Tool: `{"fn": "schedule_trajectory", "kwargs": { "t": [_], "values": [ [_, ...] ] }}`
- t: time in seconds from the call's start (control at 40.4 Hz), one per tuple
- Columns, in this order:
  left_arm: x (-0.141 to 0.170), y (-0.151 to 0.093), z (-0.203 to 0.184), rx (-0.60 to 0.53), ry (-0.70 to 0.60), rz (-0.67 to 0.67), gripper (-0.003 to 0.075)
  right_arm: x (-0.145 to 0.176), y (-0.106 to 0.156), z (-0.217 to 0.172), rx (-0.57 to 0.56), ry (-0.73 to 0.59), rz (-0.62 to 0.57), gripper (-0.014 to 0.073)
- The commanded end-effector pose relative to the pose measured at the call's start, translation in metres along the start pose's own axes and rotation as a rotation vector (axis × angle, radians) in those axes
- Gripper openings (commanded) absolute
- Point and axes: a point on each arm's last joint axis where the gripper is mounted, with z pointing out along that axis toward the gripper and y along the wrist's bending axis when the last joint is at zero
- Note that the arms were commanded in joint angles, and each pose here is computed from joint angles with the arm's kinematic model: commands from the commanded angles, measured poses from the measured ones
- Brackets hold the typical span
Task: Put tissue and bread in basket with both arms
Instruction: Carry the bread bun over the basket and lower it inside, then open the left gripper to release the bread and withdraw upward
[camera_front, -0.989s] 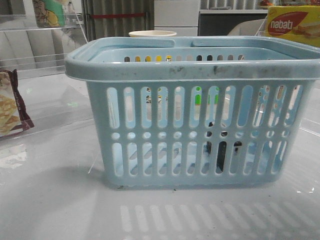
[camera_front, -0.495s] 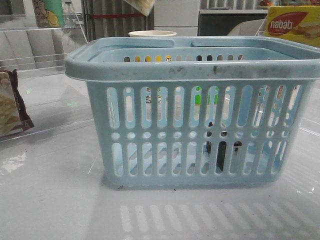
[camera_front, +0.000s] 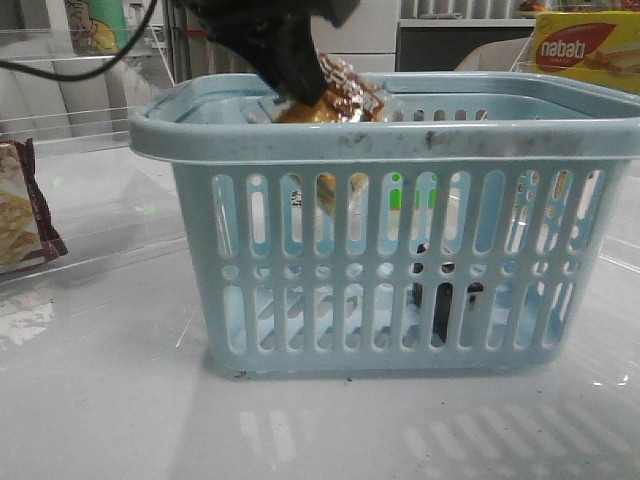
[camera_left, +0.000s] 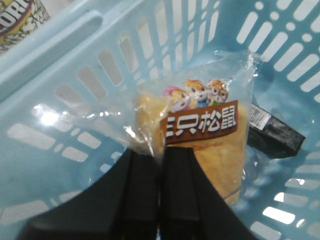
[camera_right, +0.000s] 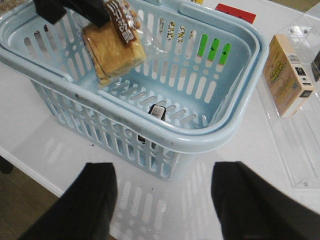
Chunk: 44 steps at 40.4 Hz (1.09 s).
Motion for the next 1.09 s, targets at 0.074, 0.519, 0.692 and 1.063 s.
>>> {"fn": "schedule_trajectory", "kwargs": {
  "t": [0.074,0.519,0.692,1.063],
  "values": [
    [-0.019,-0.002,-0.018,-0.017,-0.148,0.003,0.0347,-0.014,-0.001,-0.005,0.013,-0.105,-0.009,0.0519],
    [-0.043,-0.003,-0.096,-0.039,-0.277,0.028,0.0454,-0.014,-0.001,-0.005,0.013,-0.105,-0.009,0.0519],
    [-0.039,-0.007,-0.156,-0.059,-0.393,0.039,0.0454,-0.014,-0.001,-0.005,0.013,-0.105,-0.009,0.0519],
    [0.035,-0.023,-0.216,-0.040,-0.471,0.013,0.0454,-0.014,-0.001,-0.005,0.013,-0.105,-0.009,0.0519]
  ]
}}
